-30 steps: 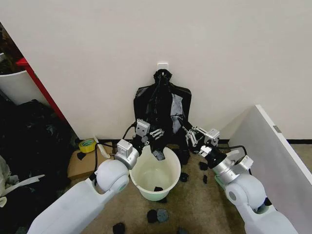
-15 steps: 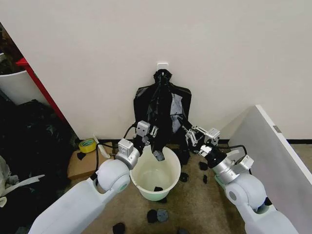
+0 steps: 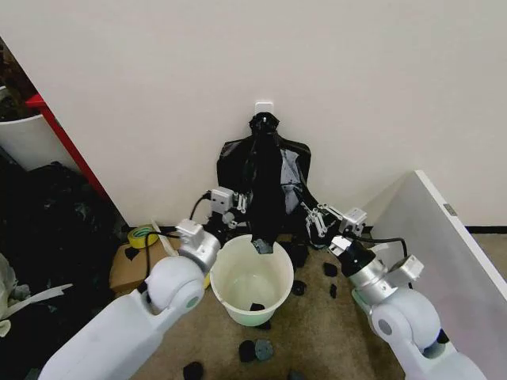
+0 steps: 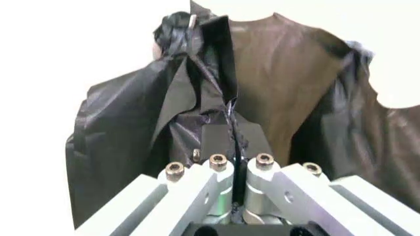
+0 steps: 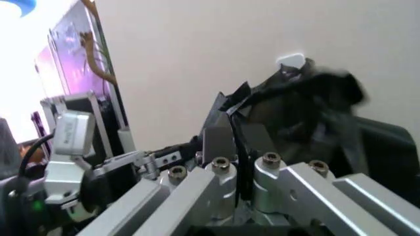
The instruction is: Place the garbage bag over the trash bin.
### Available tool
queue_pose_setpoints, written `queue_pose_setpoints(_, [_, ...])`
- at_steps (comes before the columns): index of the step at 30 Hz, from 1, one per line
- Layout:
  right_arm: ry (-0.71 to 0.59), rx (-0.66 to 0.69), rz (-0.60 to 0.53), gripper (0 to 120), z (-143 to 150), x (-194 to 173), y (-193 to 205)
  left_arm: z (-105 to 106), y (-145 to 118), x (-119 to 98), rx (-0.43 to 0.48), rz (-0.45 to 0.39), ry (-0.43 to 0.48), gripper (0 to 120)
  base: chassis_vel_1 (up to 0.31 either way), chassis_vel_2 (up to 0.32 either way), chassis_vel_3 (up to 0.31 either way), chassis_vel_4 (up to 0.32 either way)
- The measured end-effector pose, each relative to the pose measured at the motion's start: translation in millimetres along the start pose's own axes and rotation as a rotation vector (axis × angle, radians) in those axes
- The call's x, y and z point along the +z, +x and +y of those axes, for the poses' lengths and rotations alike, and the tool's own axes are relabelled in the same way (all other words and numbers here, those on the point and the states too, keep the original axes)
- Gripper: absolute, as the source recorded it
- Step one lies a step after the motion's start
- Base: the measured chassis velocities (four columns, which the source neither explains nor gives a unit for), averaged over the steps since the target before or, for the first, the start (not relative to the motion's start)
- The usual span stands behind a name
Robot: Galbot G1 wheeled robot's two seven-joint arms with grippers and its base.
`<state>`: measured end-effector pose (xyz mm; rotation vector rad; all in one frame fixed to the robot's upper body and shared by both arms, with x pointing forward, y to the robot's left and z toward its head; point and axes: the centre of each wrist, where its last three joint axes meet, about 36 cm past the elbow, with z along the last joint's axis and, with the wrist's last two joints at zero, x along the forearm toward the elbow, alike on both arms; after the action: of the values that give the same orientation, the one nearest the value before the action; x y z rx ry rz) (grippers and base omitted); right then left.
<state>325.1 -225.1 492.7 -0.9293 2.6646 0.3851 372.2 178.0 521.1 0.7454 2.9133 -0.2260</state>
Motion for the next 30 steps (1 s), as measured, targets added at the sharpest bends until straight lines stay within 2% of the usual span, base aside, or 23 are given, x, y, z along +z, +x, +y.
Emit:
queue_pose_setpoints(7, [-0.075, -0.006, 0.001, 0, 30.2, -2.8, 10.9, -13.4, 46.2, -9.4, -0.002, 0.015, 0.026, 0, 0.000, 0.000, 0.000, 0.000])
queue_pose_setpoints(12, [-0.128, -0.009, 0.014, 0, 47.5, 0.0, 16.4, -27.4, 70.2, -3.5, 0.005, 0.049, 0.040, 0, 0.000, 0.000, 0.000, 0.000])
queue_pose_setpoints(18, [-0.165, -0.005, 0.034, 0, 58.3, 8.0, 21.2, -33.7, 80.2, 6.3, 0.007, 0.061, 0.043, 0, 0.000, 0.000, 0.000, 0.000])
queue_pose_setpoints(25, [-0.212, 0.053, 0.088, 0, 53.8, 47.9, 26.1, -24.8, 78.4, 34.4, -0.036, 0.085, 0.017, 0, 0.000, 0.000, 0.000, 0.000])
queue_pose_setpoints(30, [-0.255, 0.068, 0.087, 0, 58.2, 65.7, 18.2, -19.5, 76.4, 40.2, -0.052, 0.083, 0.011, 0, 0.000, 0.000, 0.000, 0.000])
